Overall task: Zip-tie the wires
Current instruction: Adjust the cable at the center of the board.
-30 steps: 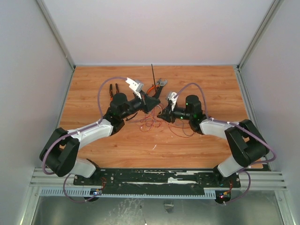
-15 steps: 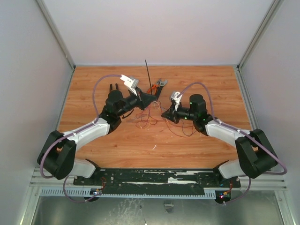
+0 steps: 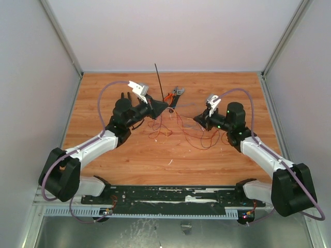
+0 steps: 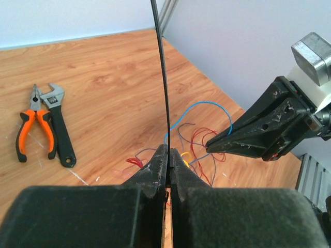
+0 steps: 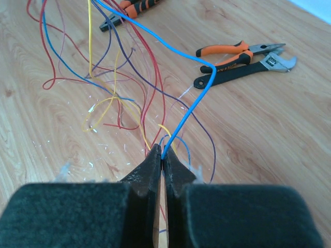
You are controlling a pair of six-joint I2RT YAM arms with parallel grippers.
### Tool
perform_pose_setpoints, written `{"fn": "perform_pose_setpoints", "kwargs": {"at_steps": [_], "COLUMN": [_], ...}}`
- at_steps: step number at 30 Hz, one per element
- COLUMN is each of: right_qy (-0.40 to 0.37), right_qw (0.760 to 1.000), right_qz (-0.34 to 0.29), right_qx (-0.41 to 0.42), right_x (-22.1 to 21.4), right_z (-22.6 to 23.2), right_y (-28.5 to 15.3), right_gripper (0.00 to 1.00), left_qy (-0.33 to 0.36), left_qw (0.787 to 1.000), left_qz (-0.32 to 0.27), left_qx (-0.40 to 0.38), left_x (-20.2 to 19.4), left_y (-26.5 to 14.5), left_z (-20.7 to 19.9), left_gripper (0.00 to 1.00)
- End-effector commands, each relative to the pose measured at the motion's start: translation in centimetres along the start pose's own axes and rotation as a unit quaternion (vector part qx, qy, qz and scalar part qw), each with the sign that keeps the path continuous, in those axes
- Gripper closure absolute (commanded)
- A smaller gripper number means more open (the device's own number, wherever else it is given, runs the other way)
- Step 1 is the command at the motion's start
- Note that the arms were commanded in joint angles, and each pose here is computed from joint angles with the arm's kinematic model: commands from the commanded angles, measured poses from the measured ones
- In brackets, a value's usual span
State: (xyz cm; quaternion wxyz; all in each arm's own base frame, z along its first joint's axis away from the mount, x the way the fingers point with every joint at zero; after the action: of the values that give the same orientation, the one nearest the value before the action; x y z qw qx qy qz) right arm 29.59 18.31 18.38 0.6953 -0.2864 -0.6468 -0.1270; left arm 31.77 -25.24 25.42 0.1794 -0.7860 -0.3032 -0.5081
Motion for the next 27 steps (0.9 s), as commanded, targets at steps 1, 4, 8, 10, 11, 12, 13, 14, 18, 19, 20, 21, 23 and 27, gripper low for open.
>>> {"fn": "perform_pose_setpoints", "kwargs": {"at_steps": [1, 4, 8, 10, 11, 12, 13, 14, 18, 19, 20, 21, 23, 27], "right_qy": [0.021, 0.026, 0.028, 0.029, 0.029, 0.028, 0.027, 0.026, 0.019, 0.018, 0.016, 0.015, 0.010, 0.002], "right_qw": [0.999, 0.999, 0.999, 0.999, 0.999, 0.999, 0.999, 0.999, 1.000, 1.000, 1.000, 1.000, 0.999, 0.998], "right_qz": [0.017, 0.022, 0.023, 0.023, 0.021, 0.019, 0.017, 0.016, 0.004, -0.001, -0.006, -0.011, -0.023, -0.050], "right_qx": [-0.032, -0.031, -0.022, -0.015, -0.015, -0.015, -0.017, -0.018, -0.006, 0.000, 0.005, 0.011, 0.023, 0.043], "right_x": [-1.2, -1.5, -1.5, -1.4, -1.1, -0.9, -0.6, -0.4, 1.0, 1.5, 2.0, 2.5, 3.4, 5.0], "right_z": [-0.7, -0.7, -0.5, -0.4, -0.4, -0.4, -0.4, -0.5, -0.3, -0.2, -0.2, -0.1, 0.0, 0.3], "right_y": [-0.7, -0.7, -0.5, -0.5, -0.5, -0.5, -0.6, -0.7, -0.7, -0.6, -0.6, -0.4, -0.2, 0.4], "right_gripper": [1.00, 1.00, 0.96, 0.89, 0.85, 0.76, 0.69, 0.63, 0.53, 0.52, 0.51, 0.50, 0.49, 0.49], "left_qy": [0.017, 0.016, 0.016, 0.015, 0.016, 0.015, 0.016, 0.016, 0.018, 0.019, 0.018, 0.018, 0.017, 0.016], "left_qw": [0.999, 0.999, 0.999, 0.999, 0.999, 0.999, 0.999, 0.999, 0.999, 0.999, 0.999, 0.999, 0.999, 0.999], "left_qz": [-0.034, -0.033, -0.033, -0.035, -0.036, -0.036, -0.037, -0.036, -0.034, -0.033, -0.034, -0.033, -0.031, -0.028], "left_qx": [-0.006, -0.006, -0.007, -0.008, -0.009, -0.008, -0.009, -0.007, -0.009, -0.010, -0.011, -0.012, -0.013, -0.018], "left_x": [2.8, 2.7, 2.7, 2.9, 3.0, 3.0, 3.1, 3.1, 3.3, 3.3, 3.3, 3.3, 3.1, 3.1], "left_y": [-0.1, -0.1, -0.1, -0.1, -0.1, -0.2, -0.2, -0.2, -0.1, -0.1, -0.1, -0.1, 0.0, 0.0], "left_z": [-0.7, -0.7, -0.7, -0.8, -0.9, -0.9, -0.9, -0.9, -1.0, -1.0, -1.1, -1.1, -1.1, -1.2], "left_gripper": [1.00, 1.00, 1.00, 1.00, 1.00, 1.00, 1.00, 1.00, 1.00, 1.00, 1.00, 1.00, 1.00, 1.00]}}
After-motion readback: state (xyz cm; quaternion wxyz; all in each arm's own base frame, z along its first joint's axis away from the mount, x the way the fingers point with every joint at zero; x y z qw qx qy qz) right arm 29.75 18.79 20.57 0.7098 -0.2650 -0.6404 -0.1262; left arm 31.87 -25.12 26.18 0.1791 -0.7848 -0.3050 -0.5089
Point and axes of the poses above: each gripper's point midway between its finger pads, its own y axis out along the fingers, its own z axis along the line the jaws close on, x = y × z, the point moved 3 cm from there along -y, back along the fingers, and after that the axes turned 3 degrees about -y, right-handed, at the moved point
